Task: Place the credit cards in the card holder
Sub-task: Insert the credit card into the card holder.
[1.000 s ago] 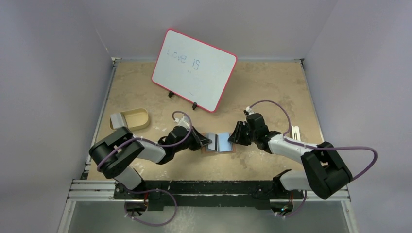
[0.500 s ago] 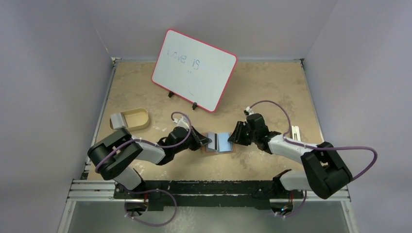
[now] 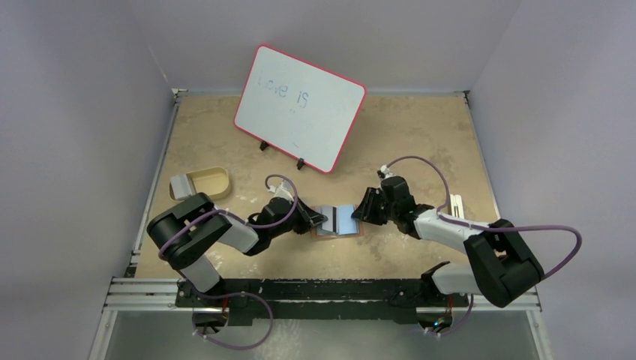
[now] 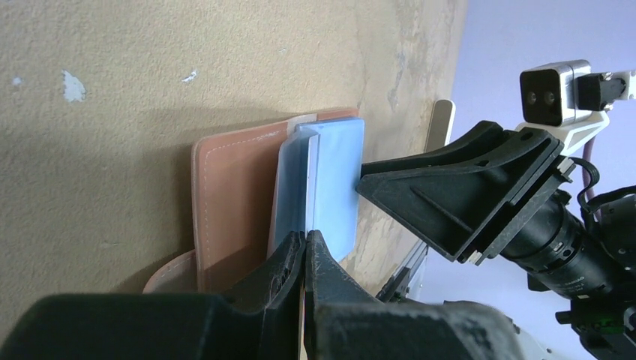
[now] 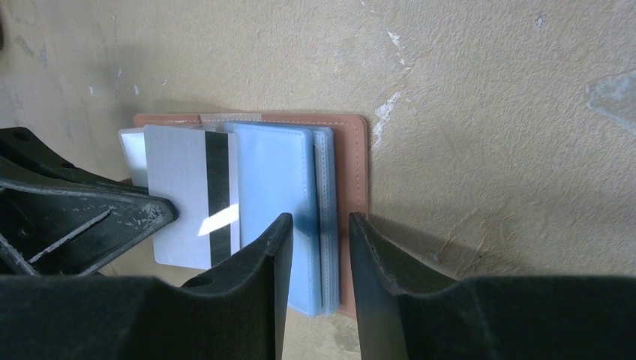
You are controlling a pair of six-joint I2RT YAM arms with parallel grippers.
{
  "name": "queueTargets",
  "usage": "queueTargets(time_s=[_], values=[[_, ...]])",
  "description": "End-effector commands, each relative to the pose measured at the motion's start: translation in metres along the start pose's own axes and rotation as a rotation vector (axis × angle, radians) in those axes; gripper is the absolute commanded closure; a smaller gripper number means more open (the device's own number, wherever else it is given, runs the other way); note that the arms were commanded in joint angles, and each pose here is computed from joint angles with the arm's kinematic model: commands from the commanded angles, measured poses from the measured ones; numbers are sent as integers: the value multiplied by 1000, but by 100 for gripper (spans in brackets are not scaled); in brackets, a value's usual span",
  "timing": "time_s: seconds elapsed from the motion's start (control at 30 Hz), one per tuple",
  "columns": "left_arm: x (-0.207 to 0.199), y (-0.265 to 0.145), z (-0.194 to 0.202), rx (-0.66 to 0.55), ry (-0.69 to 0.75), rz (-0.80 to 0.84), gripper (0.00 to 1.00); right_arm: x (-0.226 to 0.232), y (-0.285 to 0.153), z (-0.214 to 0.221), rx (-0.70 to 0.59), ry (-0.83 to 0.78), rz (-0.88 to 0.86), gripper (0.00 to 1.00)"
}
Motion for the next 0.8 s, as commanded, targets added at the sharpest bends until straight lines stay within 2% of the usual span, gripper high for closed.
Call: queueTargets(time_s=[0.0, 0.3, 0.47, 0.77], values=[[-11, 1, 0, -11, -32, 70, 100, -5, 3, 8, 14, 26, -7, 64], [-7, 6, 3, -23, -6, 72, 100, -3, 3, 19, 38, 73, -54, 65], [1, 15, 3, -43, 68, 52, 100, -1, 0, 22, 40, 101, -74, 65], [-15, 21, 8, -65, 82, 117, 100, 0, -4, 29, 52, 138, -100, 68]])
Point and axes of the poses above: each gripper's point midway between its finger pads, its own y axis out along the fingers, its own x axis along the line the jaws close on, z = x × y, the point moved 1 cm from there along -y, back along the fingers, and after that the axes turned 7 degrees about y, right-handed, at the moved point
